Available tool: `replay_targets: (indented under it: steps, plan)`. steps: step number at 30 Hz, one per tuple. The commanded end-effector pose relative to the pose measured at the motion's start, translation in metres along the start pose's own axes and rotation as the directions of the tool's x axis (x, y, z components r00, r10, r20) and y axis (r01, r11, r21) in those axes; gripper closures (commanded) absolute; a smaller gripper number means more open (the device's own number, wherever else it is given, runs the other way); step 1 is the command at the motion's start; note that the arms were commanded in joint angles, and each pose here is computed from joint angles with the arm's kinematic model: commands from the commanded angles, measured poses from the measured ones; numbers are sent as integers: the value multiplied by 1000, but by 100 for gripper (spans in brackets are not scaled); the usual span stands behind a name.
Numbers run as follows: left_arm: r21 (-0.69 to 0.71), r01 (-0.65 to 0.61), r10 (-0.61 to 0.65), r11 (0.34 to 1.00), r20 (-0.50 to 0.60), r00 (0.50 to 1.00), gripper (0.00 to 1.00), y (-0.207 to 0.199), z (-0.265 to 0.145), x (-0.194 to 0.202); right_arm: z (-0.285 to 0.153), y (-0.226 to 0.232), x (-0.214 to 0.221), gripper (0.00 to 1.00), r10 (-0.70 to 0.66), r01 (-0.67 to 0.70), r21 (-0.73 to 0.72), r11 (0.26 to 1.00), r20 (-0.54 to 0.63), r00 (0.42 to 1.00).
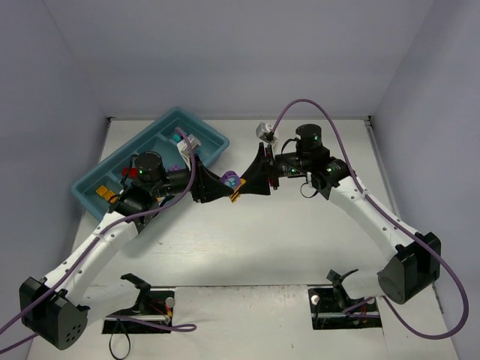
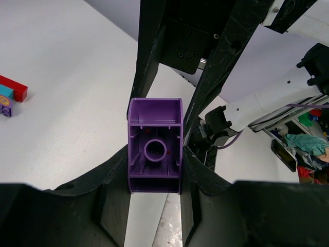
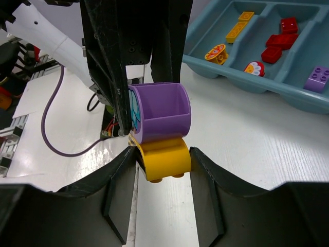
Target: Sort the legos into containers by color
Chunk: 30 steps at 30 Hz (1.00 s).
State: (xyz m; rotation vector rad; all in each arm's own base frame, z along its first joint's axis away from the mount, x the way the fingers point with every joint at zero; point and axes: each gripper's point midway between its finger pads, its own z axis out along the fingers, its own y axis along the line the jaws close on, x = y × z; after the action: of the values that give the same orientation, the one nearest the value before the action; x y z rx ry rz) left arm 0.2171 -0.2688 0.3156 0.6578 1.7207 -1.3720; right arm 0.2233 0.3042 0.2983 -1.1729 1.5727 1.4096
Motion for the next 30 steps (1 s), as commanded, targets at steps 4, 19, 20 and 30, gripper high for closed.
replay_targets:
  steps: [4, 19, 20, 30]
  plan:
    - [51, -134, 129, 990, 91, 987, 100, -18, 1, -38, 5, 16, -20, 97, -89, 91, -88, 992, 33, 996]
    - [-109, -161, 173, 981, 108, 979, 100, 45, -29, -61, -1, 8, 57, 100, 63, -63, 3, 998, -41, 997]
    - [-125, -156, 170, 980, 108, 980, 100, 52, -33, -61, -2, 7, 59, 100, 68, -68, 16, 998, -43, 997]
    - [-580, 29, 92, 814, 178, 980, 100, 187, -89, -72, -6, -11, 63, 100, 94, -87, 152, 985, -42, 995]
